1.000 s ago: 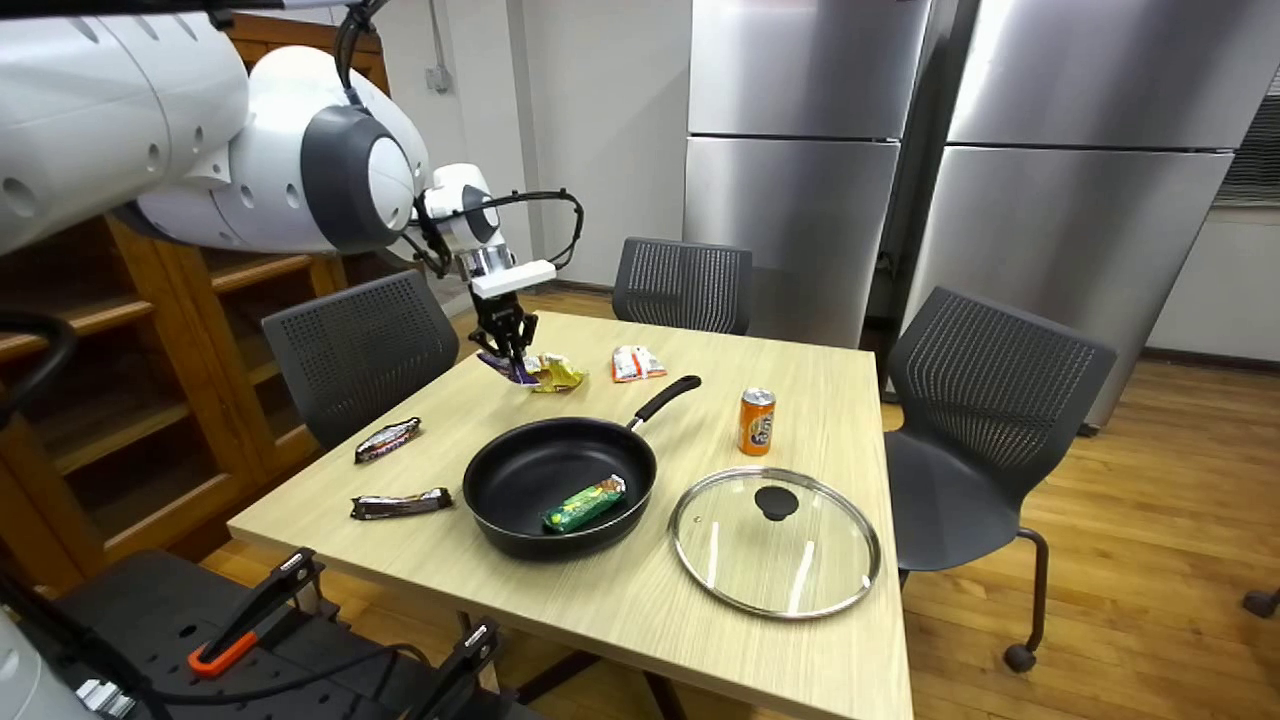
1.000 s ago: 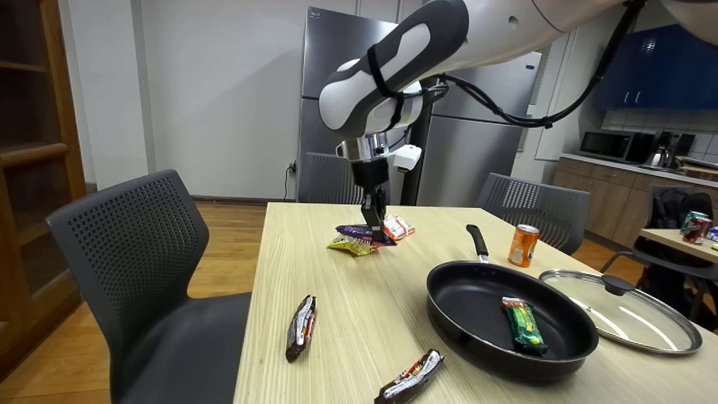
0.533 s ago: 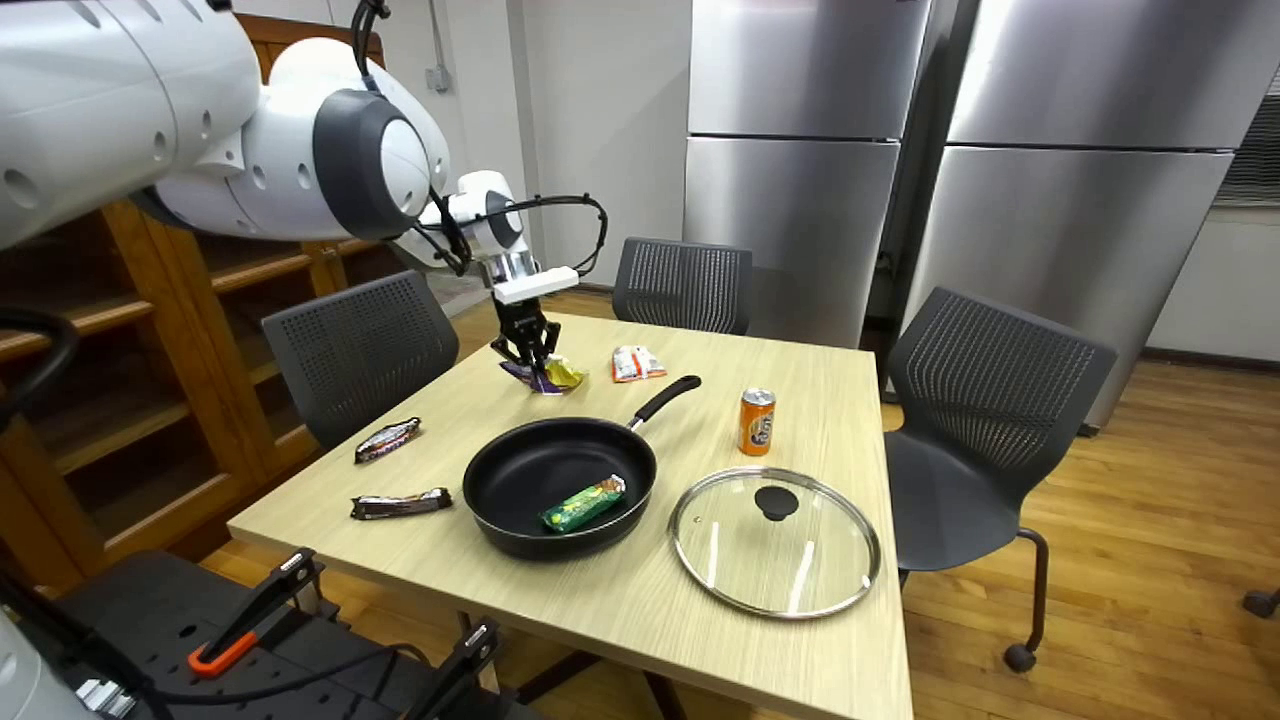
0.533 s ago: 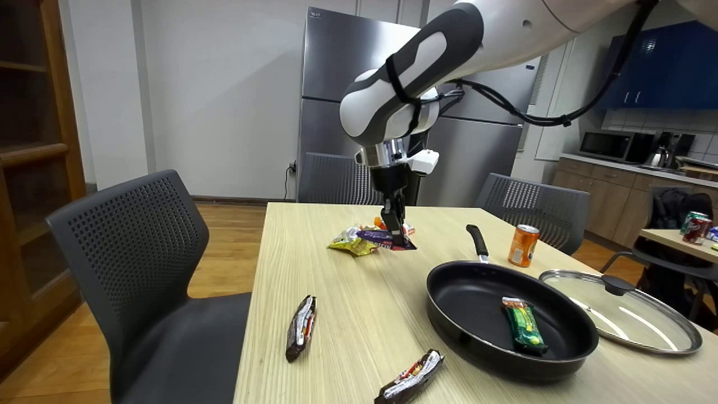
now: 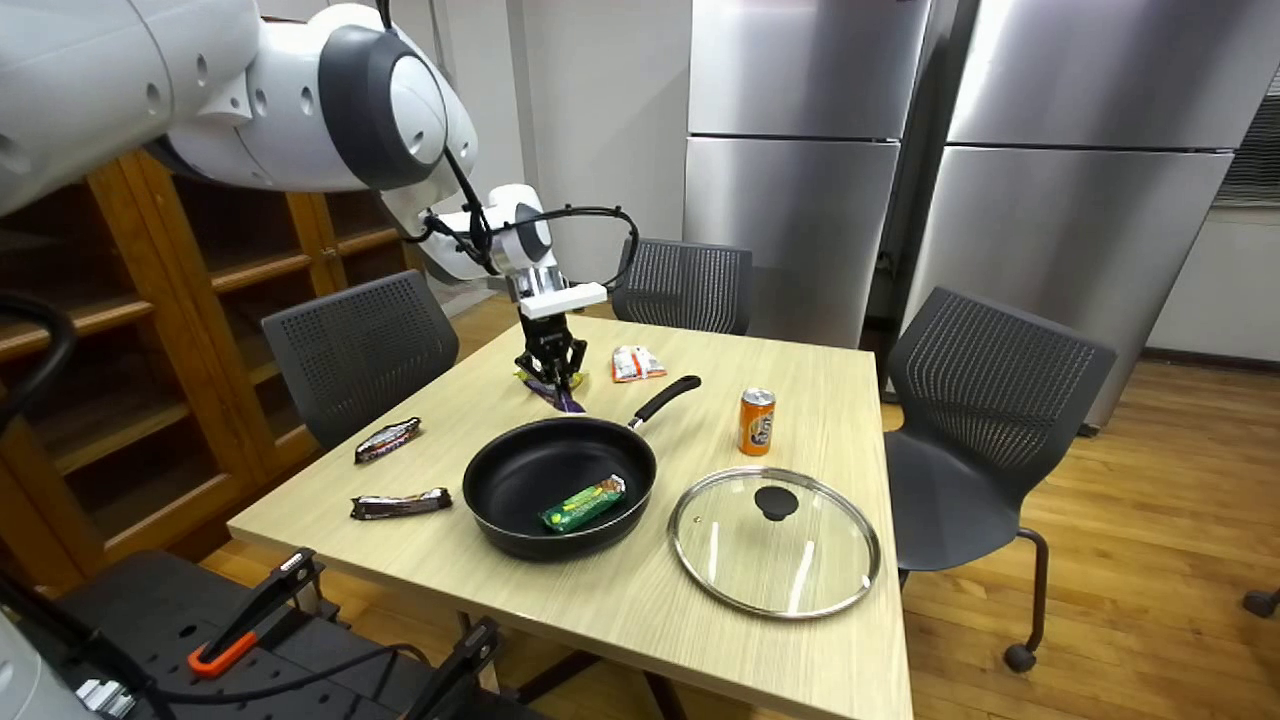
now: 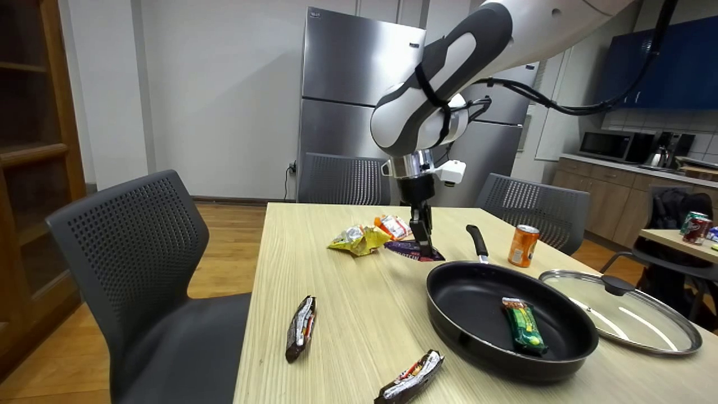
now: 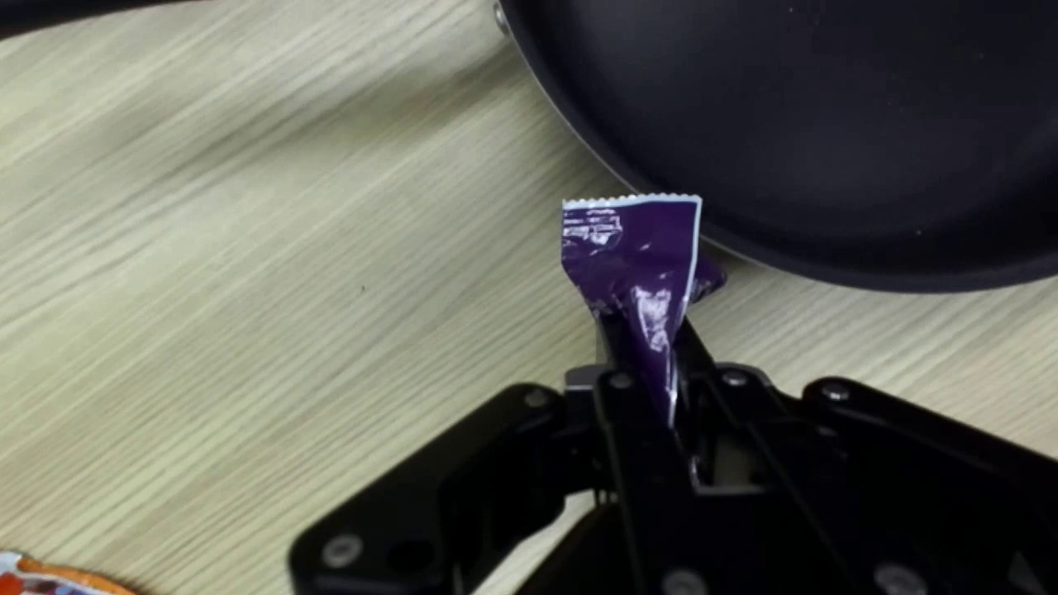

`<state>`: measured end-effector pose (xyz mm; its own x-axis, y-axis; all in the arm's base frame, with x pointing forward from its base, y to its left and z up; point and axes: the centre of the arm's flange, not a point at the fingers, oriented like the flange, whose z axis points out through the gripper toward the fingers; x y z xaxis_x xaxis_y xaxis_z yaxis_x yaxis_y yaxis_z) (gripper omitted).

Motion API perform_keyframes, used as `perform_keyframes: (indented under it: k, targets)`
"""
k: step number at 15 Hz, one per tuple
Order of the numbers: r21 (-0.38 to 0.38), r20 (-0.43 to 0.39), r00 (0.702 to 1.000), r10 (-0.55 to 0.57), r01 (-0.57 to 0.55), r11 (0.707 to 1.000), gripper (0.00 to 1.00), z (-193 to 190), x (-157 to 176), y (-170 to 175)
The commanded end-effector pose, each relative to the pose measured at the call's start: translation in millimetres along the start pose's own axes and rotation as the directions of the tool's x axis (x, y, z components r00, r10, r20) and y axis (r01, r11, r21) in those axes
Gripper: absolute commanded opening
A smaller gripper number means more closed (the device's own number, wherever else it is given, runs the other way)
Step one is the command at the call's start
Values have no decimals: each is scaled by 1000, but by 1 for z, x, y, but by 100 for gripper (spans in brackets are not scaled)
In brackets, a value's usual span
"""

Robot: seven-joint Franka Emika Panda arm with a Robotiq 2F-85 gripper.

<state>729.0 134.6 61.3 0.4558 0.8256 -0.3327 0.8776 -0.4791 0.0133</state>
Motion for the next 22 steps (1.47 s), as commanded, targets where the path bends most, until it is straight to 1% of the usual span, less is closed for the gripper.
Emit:
perform_keyframes:
  k: [1,9,14,17,22]
  targets:
    - [9,5,1000,24,-24,1000,3,0,-62,-40]
    - [2,-31,995,95,-95,995,3,8,-106,-54]
    - [-37,-81,986,147,-150,988,3,5,-126,-54]
    - [-55,-100,984,145,-151,987,3,1,-133,-56]
    - [-80,-91,986,142,-149,986,3,-8,-152,-72]
